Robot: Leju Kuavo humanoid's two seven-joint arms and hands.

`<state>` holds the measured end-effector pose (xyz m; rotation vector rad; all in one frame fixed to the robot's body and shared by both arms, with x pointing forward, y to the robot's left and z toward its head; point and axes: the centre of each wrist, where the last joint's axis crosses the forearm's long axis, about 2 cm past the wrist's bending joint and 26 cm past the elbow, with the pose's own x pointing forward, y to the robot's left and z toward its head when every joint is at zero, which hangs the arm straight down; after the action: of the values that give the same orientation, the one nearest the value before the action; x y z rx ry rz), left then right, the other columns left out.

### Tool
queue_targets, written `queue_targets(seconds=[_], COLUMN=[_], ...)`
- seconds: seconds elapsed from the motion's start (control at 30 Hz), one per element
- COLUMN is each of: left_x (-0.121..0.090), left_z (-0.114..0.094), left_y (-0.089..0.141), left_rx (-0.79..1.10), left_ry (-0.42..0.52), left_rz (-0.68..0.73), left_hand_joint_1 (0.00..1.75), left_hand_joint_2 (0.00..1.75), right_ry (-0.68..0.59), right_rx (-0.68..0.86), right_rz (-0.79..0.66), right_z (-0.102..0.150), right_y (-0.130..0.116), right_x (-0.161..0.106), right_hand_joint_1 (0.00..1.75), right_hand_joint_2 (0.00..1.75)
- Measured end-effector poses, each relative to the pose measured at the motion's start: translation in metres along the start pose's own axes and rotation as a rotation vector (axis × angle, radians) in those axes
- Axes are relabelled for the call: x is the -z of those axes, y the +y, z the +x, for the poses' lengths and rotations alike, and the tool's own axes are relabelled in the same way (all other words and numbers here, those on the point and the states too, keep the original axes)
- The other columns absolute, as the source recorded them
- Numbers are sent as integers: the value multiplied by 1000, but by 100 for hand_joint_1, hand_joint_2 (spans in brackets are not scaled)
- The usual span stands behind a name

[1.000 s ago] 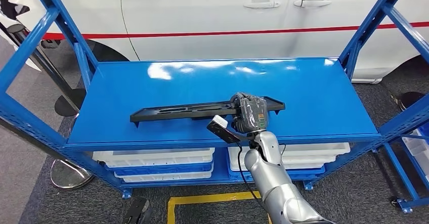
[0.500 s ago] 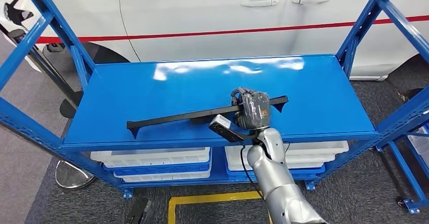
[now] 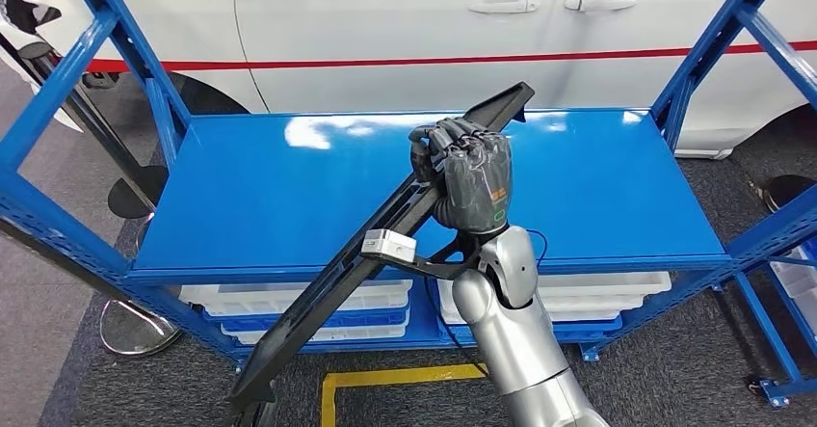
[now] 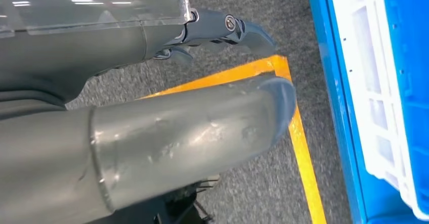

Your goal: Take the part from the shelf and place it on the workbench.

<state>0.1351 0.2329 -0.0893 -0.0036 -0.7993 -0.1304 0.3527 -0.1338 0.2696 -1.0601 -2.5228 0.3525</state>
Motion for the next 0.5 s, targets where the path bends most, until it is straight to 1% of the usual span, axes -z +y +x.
queue_targets(seconds=[0.1, 0.3, 0.5], left_x=[-2, -4, -6], left_z=[-3, -6, -7], left_y=[-1, -9, -14], left_rx=[-7, -34, -38], left_ry=[3, 11, 20], left_rz=[-13, -55, -78], left_hand_joint_1=[0, 0, 0], left_hand_joint_2=[175, 175, 175], right_ry=[-14, -35, -57], right_rx=[14, 48, 59], right_rz=[6, 13, 23], right_z=[3, 15, 22], right_y=[-3, -4, -5], right_x=[-4, -4, -4], right_hand_joint_1=[175, 175, 175], right_hand_joint_2=[175, 175, 175])
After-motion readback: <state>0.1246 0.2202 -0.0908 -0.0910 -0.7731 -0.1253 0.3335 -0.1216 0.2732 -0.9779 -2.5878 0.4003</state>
